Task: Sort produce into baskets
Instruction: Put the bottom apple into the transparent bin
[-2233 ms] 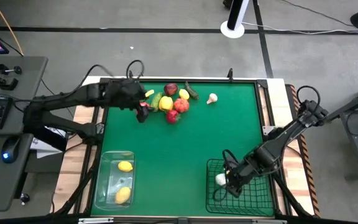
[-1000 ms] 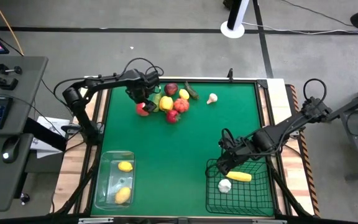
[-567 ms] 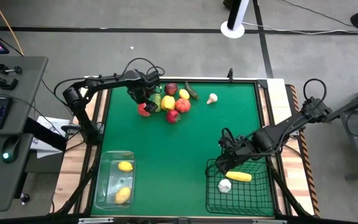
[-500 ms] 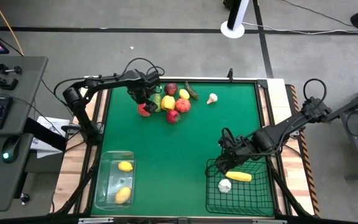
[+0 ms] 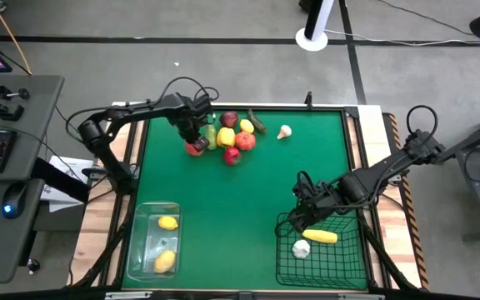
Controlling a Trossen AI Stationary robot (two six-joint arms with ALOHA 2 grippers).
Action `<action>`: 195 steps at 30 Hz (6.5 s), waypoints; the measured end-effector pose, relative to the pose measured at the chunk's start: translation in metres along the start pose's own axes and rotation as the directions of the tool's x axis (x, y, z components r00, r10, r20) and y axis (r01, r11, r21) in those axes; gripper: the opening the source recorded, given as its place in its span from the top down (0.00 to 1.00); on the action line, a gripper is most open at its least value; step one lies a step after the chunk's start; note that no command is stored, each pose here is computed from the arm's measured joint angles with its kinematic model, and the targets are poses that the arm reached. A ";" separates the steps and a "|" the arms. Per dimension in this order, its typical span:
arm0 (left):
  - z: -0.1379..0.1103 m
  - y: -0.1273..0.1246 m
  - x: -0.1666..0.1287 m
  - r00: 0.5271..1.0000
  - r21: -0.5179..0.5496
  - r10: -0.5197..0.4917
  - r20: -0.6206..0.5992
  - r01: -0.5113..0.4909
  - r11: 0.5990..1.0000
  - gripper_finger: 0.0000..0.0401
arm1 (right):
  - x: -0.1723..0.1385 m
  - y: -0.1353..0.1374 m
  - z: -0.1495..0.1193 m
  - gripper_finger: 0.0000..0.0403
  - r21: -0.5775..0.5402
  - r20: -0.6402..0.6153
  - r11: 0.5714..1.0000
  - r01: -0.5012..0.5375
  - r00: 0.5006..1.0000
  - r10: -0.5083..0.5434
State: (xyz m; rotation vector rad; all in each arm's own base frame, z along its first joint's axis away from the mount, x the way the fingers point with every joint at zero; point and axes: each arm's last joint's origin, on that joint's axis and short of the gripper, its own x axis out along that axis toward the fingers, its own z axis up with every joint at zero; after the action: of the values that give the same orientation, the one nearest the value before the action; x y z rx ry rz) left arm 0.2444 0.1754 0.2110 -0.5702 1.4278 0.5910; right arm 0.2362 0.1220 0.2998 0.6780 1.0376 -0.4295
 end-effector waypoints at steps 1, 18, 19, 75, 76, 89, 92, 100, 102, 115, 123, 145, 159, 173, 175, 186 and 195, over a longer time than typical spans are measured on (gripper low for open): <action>-0.002 0.000 -0.006 1.000 0.000 -0.003 0.017 0.003 1.000 0.98 | 0.000 0.000 0.000 0.16 -0.006 0.001 1.000 0.000 1.000 0.000; -0.020 0.000 -0.051 0.980 0.183 -0.106 0.171 0.074 0.980 0.77 | 0.000 0.000 0.000 0.16 -0.032 0.003 0.999 -0.004 1.000 0.004; -0.020 0.000 -0.050 0.981 0.195 -0.105 0.164 0.073 0.978 0.71 | 0.000 0.000 0.000 0.16 -0.031 0.003 1.000 -0.004 1.000 0.004; 0.006 0.006 0.014 0.999 0.108 0.009 -0.040 -0.005 0.994 0.50 | 0.004 -0.004 0.017 0.16 0.073 0.032 0.997 -0.002 1.000 0.000; 0.005 0.006 0.014 0.999 0.109 0.009 -0.047 -0.003 0.994 0.50 | 0.004 -0.004 0.017 0.16 0.073 0.031 0.997 -0.002 1.000 0.000; -0.015 0.000 -0.026 0.999 0.115 -0.030 0.026 0.027 0.993 0.53 | 0.004 -0.004 0.017 0.16 0.064 0.033 0.998 -0.007 0.999 0.005; -0.036 -0.007 -0.059 0.989 0.107 -0.107 0.102 0.096 0.990 0.60 | 0.004 -0.005 0.019 0.16 0.018 0.038 1.000 -0.001 0.999 0.001; -0.137 -0.057 -0.139 0.891 0.208 -0.379 0.251 0.333 0.920 0.99 | 0.007 -0.014 0.037 0.16 -0.069 0.065 0.997 0.035 0.997 -0.030; -0.160 -0.066 -0.149 0.869 0.229 -0.425 0.253 0.373 0.899 0.99 | 0.008 -0.016 0.040 0.16 -0.072 0.062 0.997 0.038 0.998 -0.034; -0.186 -0.075 -0.161 0.831 0.205 -0.381 0.406 0.324 0.924 0.79 | 0.023 -0.043 0.049 0.16 -0.012 -0.020 0.988 0.154 0.988 -0.154; -0.175 -0.083 -0.154 0.849 0.194 -0.410 0.332 0.364 0.911 0.38 | 0.030 -0.089 0.070 0.16 0.162 -0.156 0.924 0.347 0.933 -0.323; -0.165 -0.092 -0.145 0.879 0.197 -0.341 0.333 0.289 0.937 0.20 | 0.105 -0.134 0.014 0.16 0.447 -0.281 0.824 0.350 0.929 -0.242; -0.164 -0.092 -0.153 0.829 0.205 -0.381 0.410 0.323 0.924 0.20 | 0.103 -0.122 0.027 0.32 0.365 -0.200 0.891 0.269 0.958 -0.207; -0.181 -0.061 -0.254 0.301 0.382 -0.512 0.804 0.397 0.834 0.20 | 0.071 -0.041 0.125 0.37 0.080 0.445 0.929 -0.362 0.846 0.292; -0.183 -0.056 -0.264 0.207 0.385 -0.486 0.849 0.388 0.838 0.20 | 0.081 -0.024 0.135 0.37 0.021 0.478 0.903 -0.429 0.798 0.368; -0.187 -0.048 -0.273 0.119 0.338 -0.407 0.906 0.377 0.862 0.20 | 0.159 0.114 0.165 0.36 -0.292 0.373 0.754 -0.588 0.656 0.656; -0.188 -0.049 -0.273 0.120 0.400 -0.467 0.876 0.361 0.843 0.20 | 0.211 0.185 0.184 0.35 -0.319 0.406 0.693 -0.647 0.567 0.717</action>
State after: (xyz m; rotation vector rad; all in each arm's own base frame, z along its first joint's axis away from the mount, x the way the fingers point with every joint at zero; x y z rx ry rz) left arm 0.1262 0.0017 0.4723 -0.3576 0.0131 0.2691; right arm 0.5643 0.1255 0.2301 0.7386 0.2294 0.1650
